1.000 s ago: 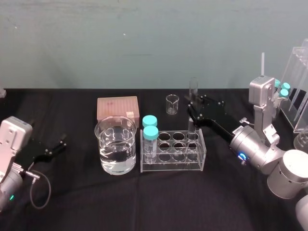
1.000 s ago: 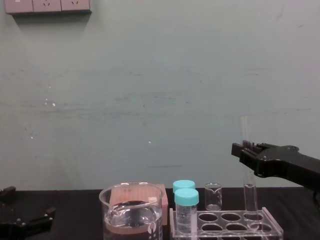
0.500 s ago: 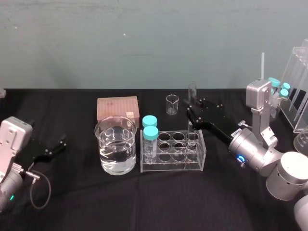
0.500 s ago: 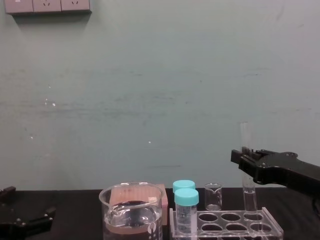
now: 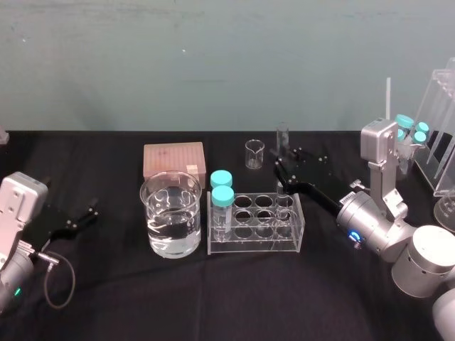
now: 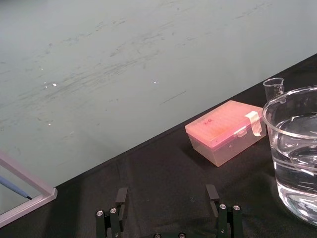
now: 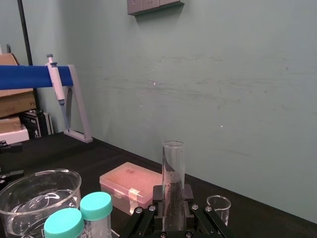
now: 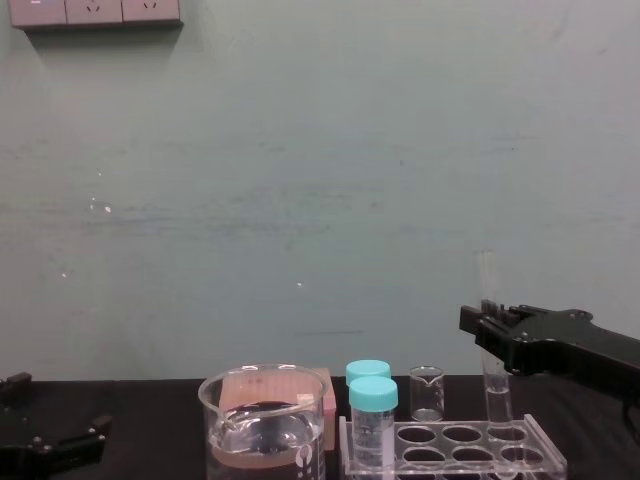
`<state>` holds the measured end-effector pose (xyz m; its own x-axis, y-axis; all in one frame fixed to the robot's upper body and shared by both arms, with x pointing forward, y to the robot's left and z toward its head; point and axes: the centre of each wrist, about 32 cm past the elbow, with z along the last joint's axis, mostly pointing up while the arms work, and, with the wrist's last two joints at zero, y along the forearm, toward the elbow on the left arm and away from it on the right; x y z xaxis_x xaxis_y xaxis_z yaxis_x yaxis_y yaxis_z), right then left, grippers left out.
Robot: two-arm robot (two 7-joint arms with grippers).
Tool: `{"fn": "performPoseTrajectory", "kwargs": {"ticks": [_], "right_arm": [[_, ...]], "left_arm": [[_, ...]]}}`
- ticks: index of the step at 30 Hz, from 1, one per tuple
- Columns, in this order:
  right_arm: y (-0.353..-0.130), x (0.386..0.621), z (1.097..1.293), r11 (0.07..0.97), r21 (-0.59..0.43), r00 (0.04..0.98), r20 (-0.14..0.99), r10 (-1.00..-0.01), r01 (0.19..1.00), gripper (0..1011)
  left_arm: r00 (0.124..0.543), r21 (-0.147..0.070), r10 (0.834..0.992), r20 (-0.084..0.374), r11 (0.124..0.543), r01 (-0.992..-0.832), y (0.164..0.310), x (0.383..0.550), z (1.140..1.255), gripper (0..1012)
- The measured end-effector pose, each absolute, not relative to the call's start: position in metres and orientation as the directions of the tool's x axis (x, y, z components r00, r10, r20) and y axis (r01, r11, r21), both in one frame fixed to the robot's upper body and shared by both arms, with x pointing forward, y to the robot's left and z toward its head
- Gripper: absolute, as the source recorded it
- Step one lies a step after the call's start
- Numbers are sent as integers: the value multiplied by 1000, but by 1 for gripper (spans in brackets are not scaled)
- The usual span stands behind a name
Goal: Hold the test tube with one hand and immerse one end into the beaker, then return it to the test tube rack.
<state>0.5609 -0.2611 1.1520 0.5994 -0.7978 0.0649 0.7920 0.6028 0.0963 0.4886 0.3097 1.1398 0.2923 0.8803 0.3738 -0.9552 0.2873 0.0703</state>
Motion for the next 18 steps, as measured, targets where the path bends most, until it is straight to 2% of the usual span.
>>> {"fn": "performPoseTrajectory", "kwargs": {"ticks": [18], "right_arm": [[-265,556,1146,594,125,591,69,-804,794,226]], "left_arm": [[292,70,880,374,287,-955,310,489,1140,1000]]}}
